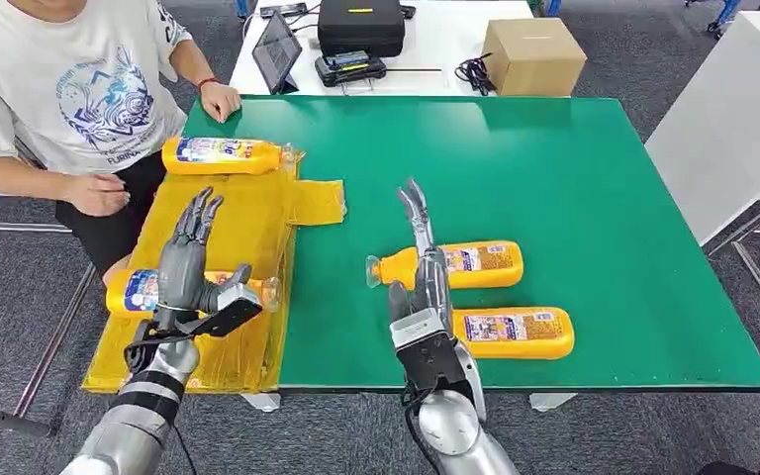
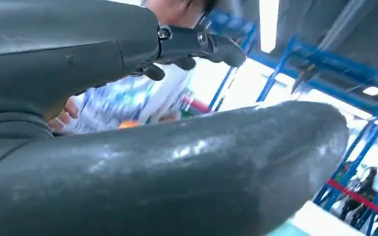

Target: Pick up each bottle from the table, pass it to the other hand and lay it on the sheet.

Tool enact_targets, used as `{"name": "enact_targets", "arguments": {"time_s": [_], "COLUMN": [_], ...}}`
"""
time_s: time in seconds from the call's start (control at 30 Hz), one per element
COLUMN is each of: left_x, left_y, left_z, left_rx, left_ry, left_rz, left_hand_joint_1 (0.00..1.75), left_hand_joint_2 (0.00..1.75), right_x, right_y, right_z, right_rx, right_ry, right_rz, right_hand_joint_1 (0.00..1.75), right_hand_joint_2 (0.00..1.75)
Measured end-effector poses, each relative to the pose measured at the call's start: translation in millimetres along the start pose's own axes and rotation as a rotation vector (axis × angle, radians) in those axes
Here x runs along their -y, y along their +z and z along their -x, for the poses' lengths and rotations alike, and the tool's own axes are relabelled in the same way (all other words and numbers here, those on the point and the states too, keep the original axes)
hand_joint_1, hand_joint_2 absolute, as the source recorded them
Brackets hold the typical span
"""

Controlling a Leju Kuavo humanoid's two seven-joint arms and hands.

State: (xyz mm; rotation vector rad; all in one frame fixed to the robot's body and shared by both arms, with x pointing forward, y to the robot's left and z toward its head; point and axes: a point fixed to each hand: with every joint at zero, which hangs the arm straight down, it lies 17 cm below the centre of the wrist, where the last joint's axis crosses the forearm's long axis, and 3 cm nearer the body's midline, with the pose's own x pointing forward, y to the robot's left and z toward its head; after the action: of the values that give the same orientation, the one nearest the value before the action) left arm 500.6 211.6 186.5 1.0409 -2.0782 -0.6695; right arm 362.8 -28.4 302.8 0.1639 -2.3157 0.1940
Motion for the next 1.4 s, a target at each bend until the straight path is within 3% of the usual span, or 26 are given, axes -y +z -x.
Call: {"name": "enact_targets", "arguments": {"time_s": [0.13,0.17,0.3,0.37,0.63,0.77,1.07,1.4], "left_x": [-27,-39,-45,-38,-35,-42,-54,-54], "left_y": [-13,-16,6,23,46,56,98,98], "left_z": [-18,-14,34,44,47,53,73,68], "left_rx": [0.025,-0.015,-0.351,-0.431,-0.469,-0.488,-0.513,-0.485], "left_ry": [-0.022,0.020,0.502,0.633,0.669,0.634,0.523,0.481], "left_rz": [-0.091,-0.143,-0.311,-0.325,-0.310,-0.333,-0.320,-0.304], "left_hand_joint_1": [0.00,0.00,0.00,0.00,0.00,0.00,0.00,0.00], "left_hand_joint_2": [0.00,0.00,0.00,0.00,0.00,0.00,0.00,0.00], "right_x": [-6,-7,-15,-14,4,18,119,181], "right_y": [2,3,14,26,47,67,142,191], "right_z": [3,6,34,54,86,115,155,157], "right_rx": [-0.011,-0.019,-0.107,-0.162,-0.230,-0.332,-0.527,-0.658], "right_ry": [0.012,0.030,0.200,0.310,0.432,0.558,0.775,0.861], "right_rz": [-0.018,-0.026,-0.117,-0.188,-0.271,-0.357,-0.470,-0.557], "right_hand_joint_1": [0.00,0.00,0.00,0.00,0.00,0.00,0.00,0.00], "right_hand_joint_2": [0.00,1.75,1.75,1.75,1.75,1.75,1.75,1.75]}}
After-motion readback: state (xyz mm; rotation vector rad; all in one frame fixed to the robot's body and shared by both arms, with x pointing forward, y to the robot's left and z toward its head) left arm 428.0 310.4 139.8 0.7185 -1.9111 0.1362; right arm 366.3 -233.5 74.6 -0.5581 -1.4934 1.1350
